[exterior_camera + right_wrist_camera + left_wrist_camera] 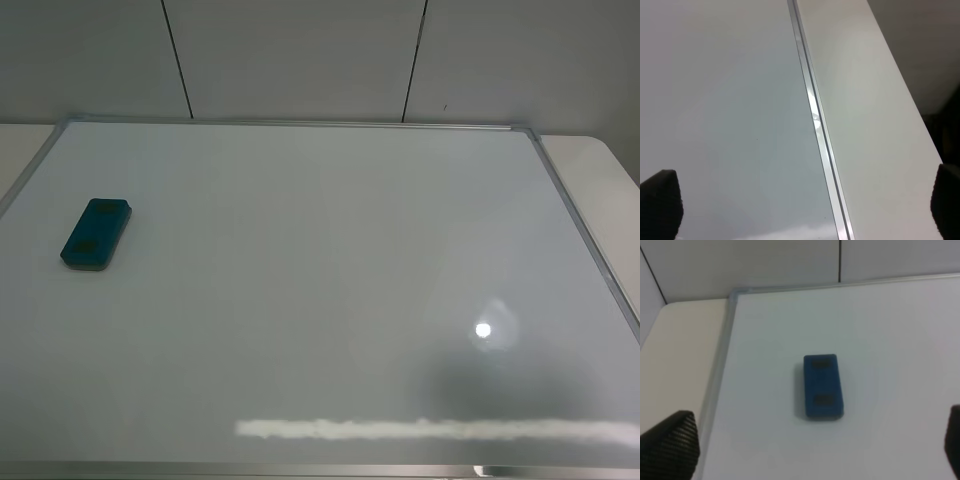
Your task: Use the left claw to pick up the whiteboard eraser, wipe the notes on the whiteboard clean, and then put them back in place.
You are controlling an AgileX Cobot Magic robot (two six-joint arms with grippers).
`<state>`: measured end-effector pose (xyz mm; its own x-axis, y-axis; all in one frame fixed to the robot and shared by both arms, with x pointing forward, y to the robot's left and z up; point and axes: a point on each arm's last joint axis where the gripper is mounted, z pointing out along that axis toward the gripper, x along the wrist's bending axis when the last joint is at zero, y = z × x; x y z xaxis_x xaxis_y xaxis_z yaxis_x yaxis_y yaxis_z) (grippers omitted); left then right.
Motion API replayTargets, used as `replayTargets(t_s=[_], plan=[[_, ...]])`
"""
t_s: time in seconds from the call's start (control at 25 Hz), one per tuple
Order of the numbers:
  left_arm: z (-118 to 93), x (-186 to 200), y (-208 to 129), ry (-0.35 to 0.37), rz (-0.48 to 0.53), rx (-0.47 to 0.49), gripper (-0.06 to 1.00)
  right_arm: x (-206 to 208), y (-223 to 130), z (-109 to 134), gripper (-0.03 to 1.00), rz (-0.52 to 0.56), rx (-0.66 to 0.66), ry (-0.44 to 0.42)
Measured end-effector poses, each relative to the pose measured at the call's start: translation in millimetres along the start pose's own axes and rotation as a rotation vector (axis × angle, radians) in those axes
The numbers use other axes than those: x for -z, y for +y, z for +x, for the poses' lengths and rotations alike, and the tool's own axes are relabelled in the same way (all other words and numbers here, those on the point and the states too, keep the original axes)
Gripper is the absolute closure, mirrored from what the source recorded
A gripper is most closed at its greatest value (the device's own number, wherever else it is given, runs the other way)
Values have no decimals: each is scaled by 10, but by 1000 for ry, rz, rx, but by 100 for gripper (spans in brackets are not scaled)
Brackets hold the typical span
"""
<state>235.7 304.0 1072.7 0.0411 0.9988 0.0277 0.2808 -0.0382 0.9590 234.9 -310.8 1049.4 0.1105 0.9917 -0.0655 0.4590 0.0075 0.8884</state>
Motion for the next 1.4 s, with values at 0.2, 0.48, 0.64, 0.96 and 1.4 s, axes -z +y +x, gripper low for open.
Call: replayTargets(t_s=[0.2, 0.48, 0.64, 0.96, 1.4], plan=[[-6, 9, -47, -6, 57, 5, -5, 0, 0, 0, -2, 0, 0, 0], [-14, -26, -176, -13, 165, 8, -5, 0, 0, 0, -2, 0, 0, 0], [-15, -28, -178, -14, 166, 9, -5, 0, 0, 0, -2, 0, 0, 0], [-17, -28, -178, -16, 166, 10, -5, 0, 0, 0, -2, 0, 0, 0], [-32, -27, -178, 30, 167, 41, -5, 0, 0, 0, -2, 0, 0, 0]])
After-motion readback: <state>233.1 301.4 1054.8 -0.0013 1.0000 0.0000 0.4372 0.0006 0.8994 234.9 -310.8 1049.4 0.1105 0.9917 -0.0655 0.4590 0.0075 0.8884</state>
